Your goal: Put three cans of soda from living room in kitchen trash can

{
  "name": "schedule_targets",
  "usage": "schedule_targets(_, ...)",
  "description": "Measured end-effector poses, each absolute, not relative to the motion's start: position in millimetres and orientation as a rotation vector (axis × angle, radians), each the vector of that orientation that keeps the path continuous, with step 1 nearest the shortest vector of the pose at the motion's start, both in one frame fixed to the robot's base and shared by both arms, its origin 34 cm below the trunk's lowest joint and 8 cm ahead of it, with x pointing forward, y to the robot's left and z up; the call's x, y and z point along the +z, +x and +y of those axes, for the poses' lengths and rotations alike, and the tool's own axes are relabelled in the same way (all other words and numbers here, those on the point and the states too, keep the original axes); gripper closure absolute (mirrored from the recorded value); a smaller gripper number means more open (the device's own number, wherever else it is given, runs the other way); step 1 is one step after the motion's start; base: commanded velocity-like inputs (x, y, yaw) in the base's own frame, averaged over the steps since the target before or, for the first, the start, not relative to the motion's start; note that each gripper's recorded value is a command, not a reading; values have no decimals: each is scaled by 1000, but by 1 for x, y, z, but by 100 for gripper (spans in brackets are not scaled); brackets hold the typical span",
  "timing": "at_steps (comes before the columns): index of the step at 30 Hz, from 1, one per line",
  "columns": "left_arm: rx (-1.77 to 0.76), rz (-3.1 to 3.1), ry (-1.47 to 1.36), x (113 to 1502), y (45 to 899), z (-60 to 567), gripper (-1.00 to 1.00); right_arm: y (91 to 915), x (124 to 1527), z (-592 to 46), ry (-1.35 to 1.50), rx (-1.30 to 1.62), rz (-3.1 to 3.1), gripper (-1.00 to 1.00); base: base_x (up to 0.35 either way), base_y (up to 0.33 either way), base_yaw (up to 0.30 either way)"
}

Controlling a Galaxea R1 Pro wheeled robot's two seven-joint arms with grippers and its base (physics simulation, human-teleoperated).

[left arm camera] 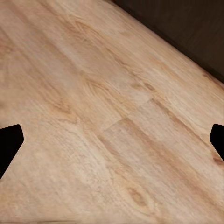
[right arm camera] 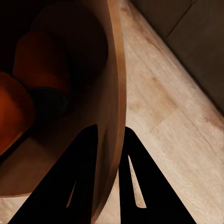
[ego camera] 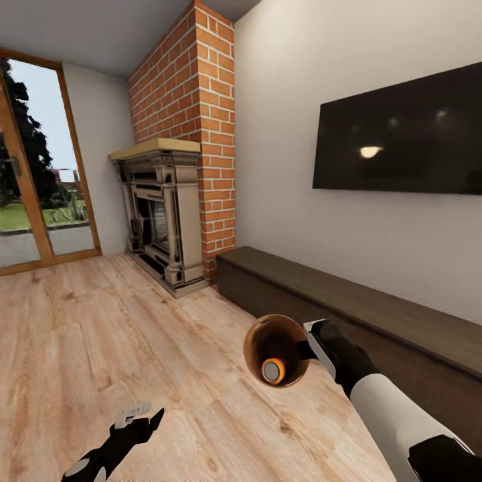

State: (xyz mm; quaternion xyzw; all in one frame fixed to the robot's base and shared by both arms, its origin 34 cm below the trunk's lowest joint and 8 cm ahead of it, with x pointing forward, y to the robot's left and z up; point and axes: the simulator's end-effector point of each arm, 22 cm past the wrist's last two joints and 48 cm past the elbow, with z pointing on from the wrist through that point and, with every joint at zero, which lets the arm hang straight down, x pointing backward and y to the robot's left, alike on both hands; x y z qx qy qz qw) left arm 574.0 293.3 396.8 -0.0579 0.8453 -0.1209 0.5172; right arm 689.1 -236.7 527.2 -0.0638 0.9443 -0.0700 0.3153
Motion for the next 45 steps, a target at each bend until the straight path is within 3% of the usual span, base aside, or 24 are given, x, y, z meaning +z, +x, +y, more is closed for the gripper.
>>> schedule_targets(45,-283,2006,-164,403,577,302,-100,688,526,-237,-172,-188,2490,100,0,0,241)
